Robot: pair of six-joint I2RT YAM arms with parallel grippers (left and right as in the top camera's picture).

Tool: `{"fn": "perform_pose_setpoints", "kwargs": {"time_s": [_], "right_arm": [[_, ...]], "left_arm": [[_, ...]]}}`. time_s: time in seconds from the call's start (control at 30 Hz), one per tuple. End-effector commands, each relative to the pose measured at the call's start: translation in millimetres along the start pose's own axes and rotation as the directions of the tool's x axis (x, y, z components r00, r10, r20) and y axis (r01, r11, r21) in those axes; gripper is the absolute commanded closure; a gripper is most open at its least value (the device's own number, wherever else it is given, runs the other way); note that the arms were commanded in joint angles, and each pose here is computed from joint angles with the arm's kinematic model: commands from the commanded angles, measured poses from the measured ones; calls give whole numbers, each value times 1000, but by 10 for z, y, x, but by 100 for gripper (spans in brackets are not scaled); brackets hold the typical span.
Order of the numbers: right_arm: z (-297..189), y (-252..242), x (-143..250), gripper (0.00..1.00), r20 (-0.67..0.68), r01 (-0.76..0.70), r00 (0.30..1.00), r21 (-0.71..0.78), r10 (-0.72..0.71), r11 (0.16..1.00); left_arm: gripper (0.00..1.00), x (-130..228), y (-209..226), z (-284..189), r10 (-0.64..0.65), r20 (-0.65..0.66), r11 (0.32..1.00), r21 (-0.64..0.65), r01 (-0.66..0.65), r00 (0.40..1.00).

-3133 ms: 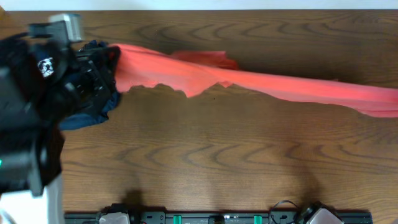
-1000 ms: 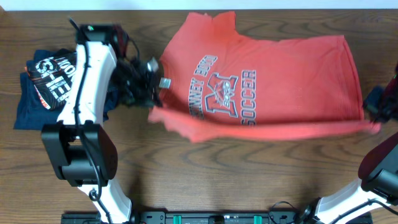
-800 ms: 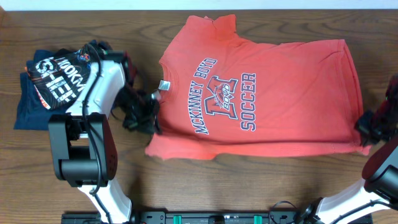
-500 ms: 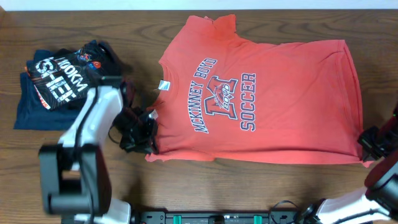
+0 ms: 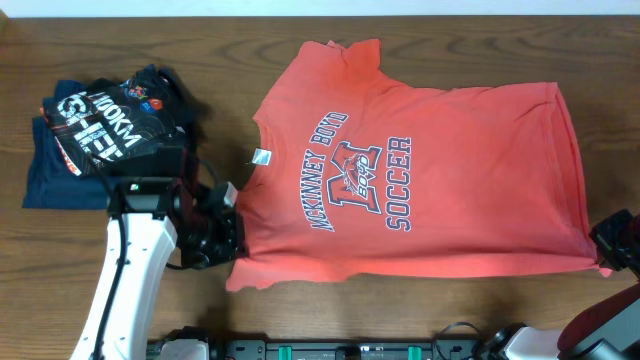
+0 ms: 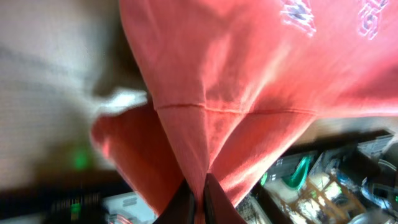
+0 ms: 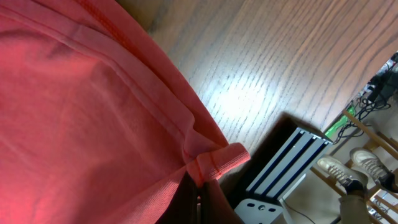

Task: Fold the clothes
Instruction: 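Lower the shirt flat with both grippers, hem toward the near side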

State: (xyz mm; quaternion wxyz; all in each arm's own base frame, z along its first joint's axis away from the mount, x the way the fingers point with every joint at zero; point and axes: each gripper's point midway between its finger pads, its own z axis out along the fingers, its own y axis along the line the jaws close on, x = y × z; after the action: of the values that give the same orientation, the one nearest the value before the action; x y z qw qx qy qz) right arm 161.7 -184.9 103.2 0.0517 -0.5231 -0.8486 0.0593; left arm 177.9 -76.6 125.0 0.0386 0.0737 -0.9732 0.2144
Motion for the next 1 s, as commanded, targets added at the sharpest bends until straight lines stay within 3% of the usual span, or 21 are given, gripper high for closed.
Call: {"fn": "perform_pose_setpoints", "kwargs": {"time_s": [0.0, 0.17, 0.43, 0.97], "right_arm": [[-25, 34, -31, 99, 29, -13, 999, -20, 14, 1000], [-70, 352, -224, 99, 113, 40, 993, -145, -24, 989], [-110, 638, -531, 99, 246, 91, 968, -189, -43, 978], [391, 1068, -685, 99, 206, 162, 970, -169, -126, 972]], "left_arm": [[94, -142, 2, -16, -24, 73, 1000, 0, 24, 997], [94, -597, -63, 1, 32, 211, 999, 22, -37, 977], [94, -1105, -79, 159, 0, 288, 998, 55, -16, 958], [94, -1651, -107, 293, 27, 398, 995, 78, -63, 917]]}}
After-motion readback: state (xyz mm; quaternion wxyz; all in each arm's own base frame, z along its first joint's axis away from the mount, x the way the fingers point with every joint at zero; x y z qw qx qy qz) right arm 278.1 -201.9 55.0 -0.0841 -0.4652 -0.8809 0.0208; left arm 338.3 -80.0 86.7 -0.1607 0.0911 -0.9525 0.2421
